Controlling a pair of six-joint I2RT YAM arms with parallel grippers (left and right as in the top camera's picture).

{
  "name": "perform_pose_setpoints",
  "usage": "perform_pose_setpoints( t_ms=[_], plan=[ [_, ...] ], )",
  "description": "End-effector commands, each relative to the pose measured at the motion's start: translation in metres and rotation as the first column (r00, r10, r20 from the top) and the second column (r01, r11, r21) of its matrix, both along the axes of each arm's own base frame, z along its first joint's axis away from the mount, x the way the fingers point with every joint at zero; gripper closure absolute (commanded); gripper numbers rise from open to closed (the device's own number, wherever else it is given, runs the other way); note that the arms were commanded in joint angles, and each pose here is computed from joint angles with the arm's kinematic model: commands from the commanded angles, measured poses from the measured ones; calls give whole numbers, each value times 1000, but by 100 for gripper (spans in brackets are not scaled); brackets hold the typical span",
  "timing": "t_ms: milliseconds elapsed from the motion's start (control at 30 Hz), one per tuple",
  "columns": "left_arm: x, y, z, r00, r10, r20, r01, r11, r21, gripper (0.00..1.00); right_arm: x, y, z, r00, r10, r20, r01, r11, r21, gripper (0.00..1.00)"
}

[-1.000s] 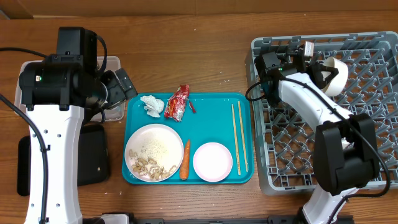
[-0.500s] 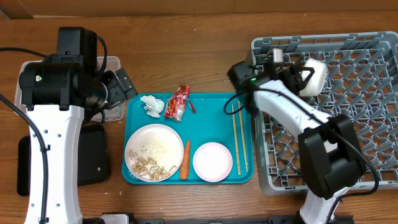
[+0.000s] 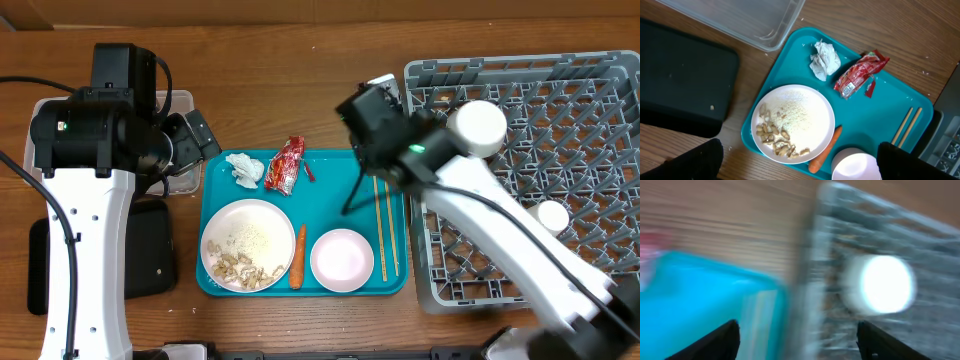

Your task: Sort waste into correct bins and load items into the dishwasher

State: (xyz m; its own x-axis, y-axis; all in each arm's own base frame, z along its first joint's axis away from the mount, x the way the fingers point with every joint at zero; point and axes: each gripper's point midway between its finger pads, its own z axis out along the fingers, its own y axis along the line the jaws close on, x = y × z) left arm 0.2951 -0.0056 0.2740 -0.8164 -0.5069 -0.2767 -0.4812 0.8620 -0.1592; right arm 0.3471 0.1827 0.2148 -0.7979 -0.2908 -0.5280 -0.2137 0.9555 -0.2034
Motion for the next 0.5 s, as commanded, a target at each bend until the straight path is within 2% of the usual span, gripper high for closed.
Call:
perform_pose_setpoints(
  t_ms=[0,133,233,367,467],
  plan=[
    [3,1,2,1000,9,8,-9,1000,-6,0,-61,66,9,935,279,-219,-172,896,410,30],
    [3,1,2,1000,9,8,-9,1000,-6,0,-106,69,-19,851,308,-425,-101,891,443,33],
    [3,1,2,1000,9,8,-9,1000,-6,0,-133,68,-53,798,317,-512,-107,911,397,39],
    [3,1,2,1000,9,8,-9,1000,-6,0,-140,46,-102,825,158,-543,-26,970,242,34],
    [3,1,2,1000,9,8,-9,1000,-6,0,-139,30,-131,839,113,-531,-21,984,177,34]
  ],
)
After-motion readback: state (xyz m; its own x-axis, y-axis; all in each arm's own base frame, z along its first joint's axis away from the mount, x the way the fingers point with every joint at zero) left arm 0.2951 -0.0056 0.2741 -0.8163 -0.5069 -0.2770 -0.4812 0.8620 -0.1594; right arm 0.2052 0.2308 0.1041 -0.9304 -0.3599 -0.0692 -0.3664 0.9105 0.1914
